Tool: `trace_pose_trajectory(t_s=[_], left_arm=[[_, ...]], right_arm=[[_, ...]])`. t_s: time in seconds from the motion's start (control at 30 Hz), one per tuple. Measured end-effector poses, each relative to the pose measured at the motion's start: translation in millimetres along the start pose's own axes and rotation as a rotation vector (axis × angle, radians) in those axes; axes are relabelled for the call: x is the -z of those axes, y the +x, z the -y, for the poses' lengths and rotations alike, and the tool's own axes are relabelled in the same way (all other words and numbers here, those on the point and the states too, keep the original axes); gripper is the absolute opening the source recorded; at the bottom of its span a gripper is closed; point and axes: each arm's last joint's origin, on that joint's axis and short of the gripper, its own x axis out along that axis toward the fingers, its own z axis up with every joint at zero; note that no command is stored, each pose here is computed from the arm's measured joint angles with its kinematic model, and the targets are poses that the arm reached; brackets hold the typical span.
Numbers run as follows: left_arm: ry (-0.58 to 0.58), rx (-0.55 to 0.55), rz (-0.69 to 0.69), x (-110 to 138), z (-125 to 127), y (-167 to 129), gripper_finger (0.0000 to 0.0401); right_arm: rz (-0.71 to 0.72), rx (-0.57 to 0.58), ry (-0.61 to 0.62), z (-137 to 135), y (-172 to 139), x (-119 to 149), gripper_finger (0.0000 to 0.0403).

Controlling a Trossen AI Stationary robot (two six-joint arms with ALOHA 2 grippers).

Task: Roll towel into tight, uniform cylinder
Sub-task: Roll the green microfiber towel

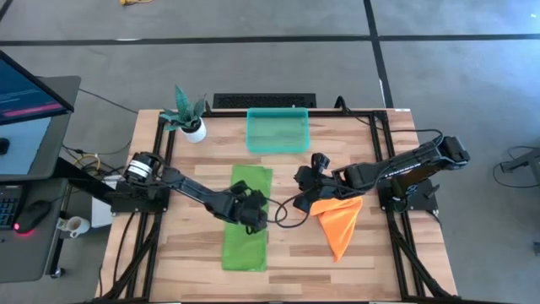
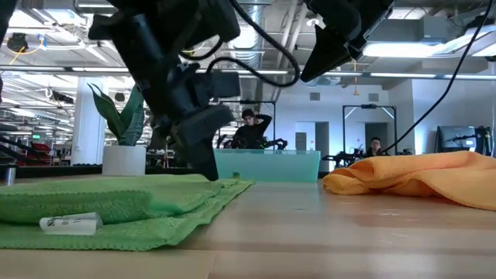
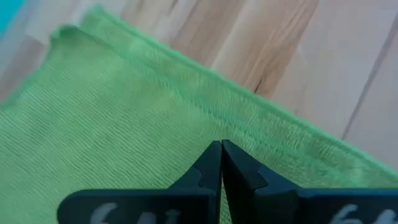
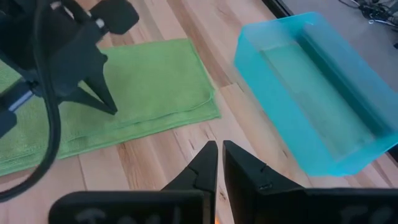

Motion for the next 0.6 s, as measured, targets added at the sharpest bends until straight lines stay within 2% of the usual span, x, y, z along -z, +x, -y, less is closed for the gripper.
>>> trace_pose_trajectory(t_s=[0.23,0.47,0.6], left_arm=[[0.039,0.034,0.049,-9,-3,-25,0.0004],[0.128,0.241,-0.017,3,16,-49,0.0004],[0.158,0.298,-0.033,14,29,-56,0.0004]], right_arm=[[0.001,-0.001,-0.018,0,0,0,0.0049],[0.001,-0.001,-0.018,0,0,0,0.0049],[0.001,-0.001,-0.017,0,0,0,0.0049]])
